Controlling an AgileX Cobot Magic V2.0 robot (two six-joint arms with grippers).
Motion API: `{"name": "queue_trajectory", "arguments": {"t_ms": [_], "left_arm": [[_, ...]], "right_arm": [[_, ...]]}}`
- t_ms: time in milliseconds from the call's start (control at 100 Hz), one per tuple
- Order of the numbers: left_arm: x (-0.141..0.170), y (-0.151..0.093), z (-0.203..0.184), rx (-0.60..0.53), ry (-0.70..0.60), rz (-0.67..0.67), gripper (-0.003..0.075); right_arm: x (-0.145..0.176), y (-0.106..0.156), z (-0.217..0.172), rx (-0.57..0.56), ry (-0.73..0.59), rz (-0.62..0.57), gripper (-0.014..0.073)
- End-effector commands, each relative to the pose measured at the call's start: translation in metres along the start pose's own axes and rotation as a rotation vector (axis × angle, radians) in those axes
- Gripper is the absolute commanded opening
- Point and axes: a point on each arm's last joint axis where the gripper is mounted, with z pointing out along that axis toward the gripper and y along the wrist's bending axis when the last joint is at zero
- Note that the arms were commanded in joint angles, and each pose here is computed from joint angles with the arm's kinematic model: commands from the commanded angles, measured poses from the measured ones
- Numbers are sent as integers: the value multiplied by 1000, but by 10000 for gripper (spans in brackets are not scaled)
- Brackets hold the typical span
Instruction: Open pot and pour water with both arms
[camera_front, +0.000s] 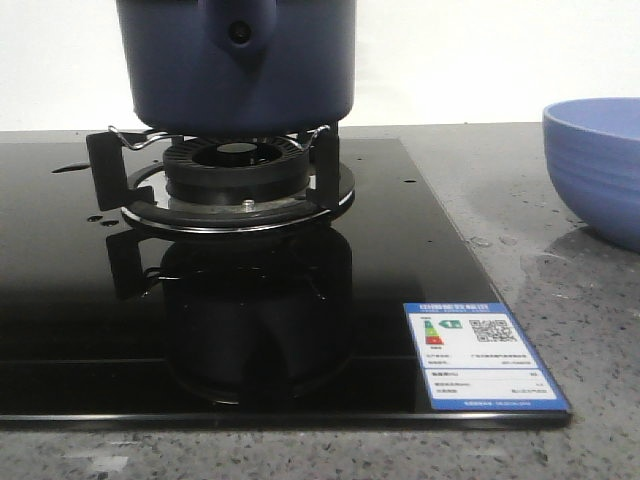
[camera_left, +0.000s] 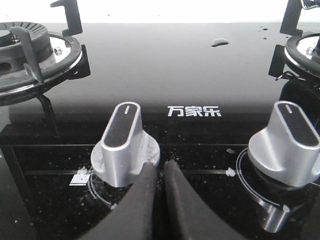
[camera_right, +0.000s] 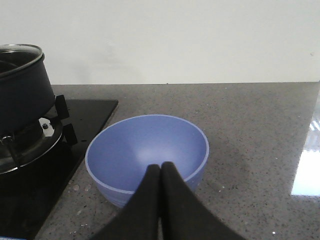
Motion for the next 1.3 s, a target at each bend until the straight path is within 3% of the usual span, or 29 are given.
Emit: {"name": "queue_trajectory", "arguments": {"t_ms": [0,280,450,650,890,1050,1290], "left_arm": [[4,0,1,-3,-45,-25,-20],[4,0,1,-3,-45,-25,-20],[4,0,1,-3,-45,-25,-20],[4,0,1,-3,-45,-25,-20],[4,0,1,-3,-45,-25,-20],[3,0,1,-3,-47,-25,-20],[3,0,1,-3,-47,-25,-20]], "right_arm": [[-12,-1,-1,9,-80,-20,-63],[-7,-1,2,12,-59,-21,-63],[17,-11,18,104,-12,-145,-63],[59,-16,45,165,-77,-76,-63],[113,-19,59,176,-23,-72,-63],[128,-21,56,199,136,-51,-63],[127,-21,56,198,127,-52,-63]]}}
